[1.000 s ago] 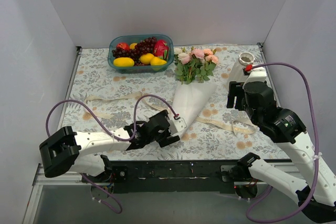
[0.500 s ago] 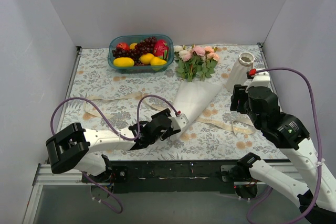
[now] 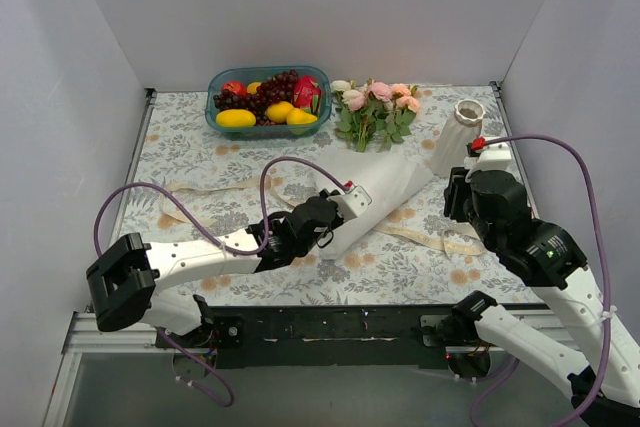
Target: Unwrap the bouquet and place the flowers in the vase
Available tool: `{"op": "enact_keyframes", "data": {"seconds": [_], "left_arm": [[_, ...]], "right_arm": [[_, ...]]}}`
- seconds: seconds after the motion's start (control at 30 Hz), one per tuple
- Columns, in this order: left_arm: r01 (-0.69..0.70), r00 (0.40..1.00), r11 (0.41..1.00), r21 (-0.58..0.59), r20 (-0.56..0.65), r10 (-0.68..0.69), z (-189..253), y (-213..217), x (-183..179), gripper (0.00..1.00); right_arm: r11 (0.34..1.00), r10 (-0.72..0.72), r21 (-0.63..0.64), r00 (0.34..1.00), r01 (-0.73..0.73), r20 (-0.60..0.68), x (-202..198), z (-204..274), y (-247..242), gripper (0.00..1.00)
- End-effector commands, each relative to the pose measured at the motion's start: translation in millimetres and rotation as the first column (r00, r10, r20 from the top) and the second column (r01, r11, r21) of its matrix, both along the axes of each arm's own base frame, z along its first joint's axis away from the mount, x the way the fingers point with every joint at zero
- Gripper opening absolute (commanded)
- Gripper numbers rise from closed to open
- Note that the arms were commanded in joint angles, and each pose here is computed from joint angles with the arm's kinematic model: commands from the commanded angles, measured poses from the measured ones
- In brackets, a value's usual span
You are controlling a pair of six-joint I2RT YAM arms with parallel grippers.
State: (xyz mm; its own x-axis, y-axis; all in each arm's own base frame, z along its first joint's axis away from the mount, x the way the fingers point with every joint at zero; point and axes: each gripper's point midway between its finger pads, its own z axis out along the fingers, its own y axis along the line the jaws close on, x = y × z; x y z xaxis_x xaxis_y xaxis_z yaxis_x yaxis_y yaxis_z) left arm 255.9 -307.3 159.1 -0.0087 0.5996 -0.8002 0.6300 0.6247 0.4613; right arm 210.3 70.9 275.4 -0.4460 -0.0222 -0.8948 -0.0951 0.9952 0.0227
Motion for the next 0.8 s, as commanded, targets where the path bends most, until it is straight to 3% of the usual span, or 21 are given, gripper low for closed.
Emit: {"op": "enact_keyframes", "data": {"seconds": [0.0,0.1,0.2,0.23,0.33,0.47,0.57,0.77], "left_arm": [[-0.031,0.999,0.999,-0.043,0.026,0.033,40.3,4.5,4.2,0.0],[-0.013,1.0,0.999,-0.031,0.001,0.013,44.7,4.5,-0.2,0.02],[-0.008,1.0,1.0,-0.009,-0.008,0.007,41.4,12.2,-4.3,0.13],[-0.022,1.0,1.0,0.006,-0.018,0.022,35.5,18.6,-1.5,0.31],[-0.072,0.989,0.992,0.103,-0.119,0.084,-6.8,43.9,4.1,0.44],[-0.079,0.943,0.991,0.104,-0.316,0.108,-46.1,56.4,9.8,0.53],[-0.09,0.941,0.991,0.096,-0.318,0.116,-45.7,51.6,19.9,0.58],[-0.108,0.927,0.993,0.04,-0.357,0.115,-31.9,39.4,32.5,0.6]], "right_arm": [[0.999,0.014,0.031,1.0,-0.015,0.021,6.4,3.8,9.1,0.43],[0.999,0.023,0.033,1.0,-0.023,0.018,8.6,3.4,12.8,0.45],[0.999,0.029,0.031,1.0,-0.029,0.013,11.2,4.3,16.0,0.53],[0.999,0.033,0.031,0.999,-0.034,0.01,11.4,4.1,16.9,0.57],[0.998,0.04,0.042,0.999,-0.041,0.019,11.6,7.8,18.6,0.61],[0.997,0.054,0.048,0.998,-0.056,0.038,10.5,14.3,19.6,0.72],[0.996,0.074,0.043,0.996,-0.076,0.045,10.8,20.1,21.9,0.75],[0.992,0.112,0.045,0.993,-0.114,0.046,14.6,27.0,31.1,0.79]]}}
